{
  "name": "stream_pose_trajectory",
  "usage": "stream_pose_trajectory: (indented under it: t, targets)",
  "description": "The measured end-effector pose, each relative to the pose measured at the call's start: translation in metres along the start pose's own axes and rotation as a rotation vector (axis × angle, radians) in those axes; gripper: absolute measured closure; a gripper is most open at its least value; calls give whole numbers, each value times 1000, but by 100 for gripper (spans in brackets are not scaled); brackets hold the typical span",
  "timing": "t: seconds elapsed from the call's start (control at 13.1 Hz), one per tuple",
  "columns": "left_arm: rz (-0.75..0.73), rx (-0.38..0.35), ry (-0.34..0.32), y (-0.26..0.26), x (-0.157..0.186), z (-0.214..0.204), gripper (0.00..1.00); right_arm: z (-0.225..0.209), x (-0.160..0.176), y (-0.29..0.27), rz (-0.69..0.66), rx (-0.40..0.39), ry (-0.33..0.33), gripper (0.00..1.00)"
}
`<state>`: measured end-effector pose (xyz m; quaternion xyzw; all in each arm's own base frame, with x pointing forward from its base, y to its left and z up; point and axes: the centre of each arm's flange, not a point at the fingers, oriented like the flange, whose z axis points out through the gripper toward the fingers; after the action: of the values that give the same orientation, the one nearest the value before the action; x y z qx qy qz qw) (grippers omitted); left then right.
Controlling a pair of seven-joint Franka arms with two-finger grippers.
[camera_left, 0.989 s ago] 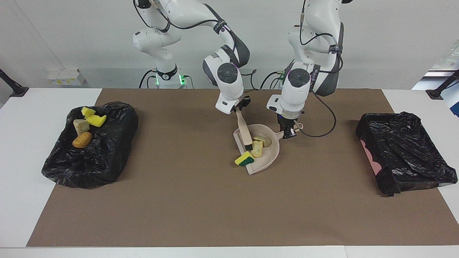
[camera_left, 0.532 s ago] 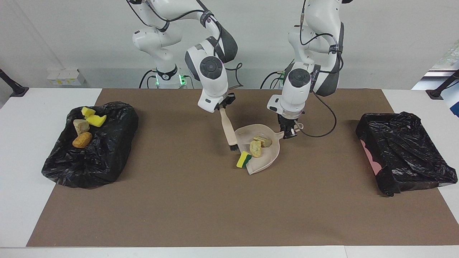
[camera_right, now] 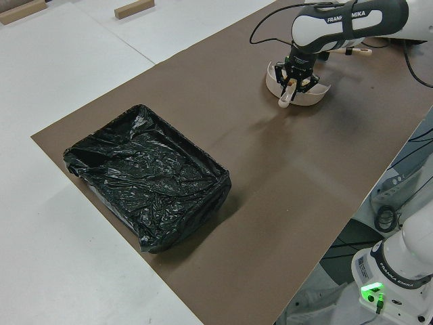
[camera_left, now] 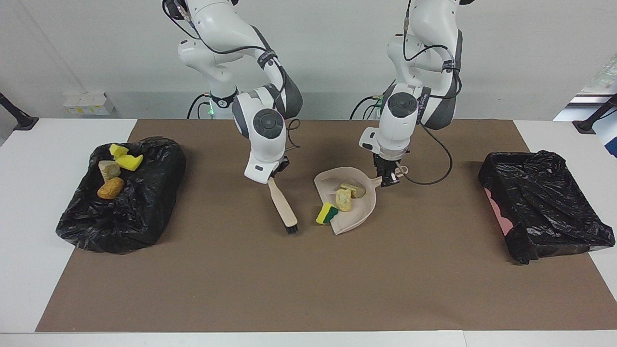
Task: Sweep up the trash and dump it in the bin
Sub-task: 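Sweep the bread and sponge pieces into the dustpan with the right gripper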
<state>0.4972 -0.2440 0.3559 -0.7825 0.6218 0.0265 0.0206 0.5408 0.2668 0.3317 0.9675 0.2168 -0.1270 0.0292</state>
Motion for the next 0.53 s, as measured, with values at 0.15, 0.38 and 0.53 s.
stream_pose_trajectory:
  t: [0.15,0.38,0.53]
  targets:
    - [0,0,0,0,0,0,69,0,1,-41,-59,6,5,74]
    - [3,0,0,-1,-1,0,69,-2,-7,-99,-97,124,-8,74]
    - [6,0,0,-2,-2,0,69,-4,-13,-120,-121,131,-8,74]
